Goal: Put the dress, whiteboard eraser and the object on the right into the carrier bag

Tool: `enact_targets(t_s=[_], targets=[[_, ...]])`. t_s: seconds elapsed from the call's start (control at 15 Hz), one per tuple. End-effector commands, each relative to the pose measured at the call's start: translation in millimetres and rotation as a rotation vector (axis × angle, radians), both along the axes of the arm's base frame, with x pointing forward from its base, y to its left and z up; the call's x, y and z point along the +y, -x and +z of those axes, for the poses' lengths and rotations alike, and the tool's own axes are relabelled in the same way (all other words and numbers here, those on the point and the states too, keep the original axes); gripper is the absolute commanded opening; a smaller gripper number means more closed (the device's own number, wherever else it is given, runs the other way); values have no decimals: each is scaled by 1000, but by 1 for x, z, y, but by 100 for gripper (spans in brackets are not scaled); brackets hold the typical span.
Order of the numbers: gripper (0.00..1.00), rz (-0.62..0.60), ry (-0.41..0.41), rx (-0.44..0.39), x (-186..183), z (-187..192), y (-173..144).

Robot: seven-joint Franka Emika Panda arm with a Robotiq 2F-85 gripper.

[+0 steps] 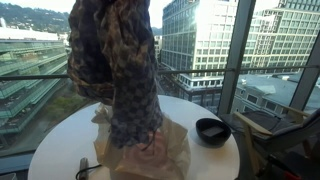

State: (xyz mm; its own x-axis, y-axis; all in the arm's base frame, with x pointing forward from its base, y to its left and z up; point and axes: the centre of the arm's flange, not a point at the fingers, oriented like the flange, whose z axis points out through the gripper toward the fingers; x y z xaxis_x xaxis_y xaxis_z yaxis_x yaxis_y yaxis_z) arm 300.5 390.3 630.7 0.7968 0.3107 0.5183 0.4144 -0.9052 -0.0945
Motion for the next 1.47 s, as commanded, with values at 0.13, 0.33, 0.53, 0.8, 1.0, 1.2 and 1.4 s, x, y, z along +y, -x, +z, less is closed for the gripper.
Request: enact_targets(t_s=[0.13,0.33,0.53,0.8,1.0,1.2,1.4], targets=[[3,17,-32,229,-19,-53,-14],[3,21,-24,372,-29,-87,-14],[3,-9,11,467,-39,-125,-15],[2,-77,38,490,-41,-184,-31],[2,-108,37,459,-33,-217,-44],[2,-115,74,384,-27,-244,-63],[2,-174,128,264,-36,-264,-90]])
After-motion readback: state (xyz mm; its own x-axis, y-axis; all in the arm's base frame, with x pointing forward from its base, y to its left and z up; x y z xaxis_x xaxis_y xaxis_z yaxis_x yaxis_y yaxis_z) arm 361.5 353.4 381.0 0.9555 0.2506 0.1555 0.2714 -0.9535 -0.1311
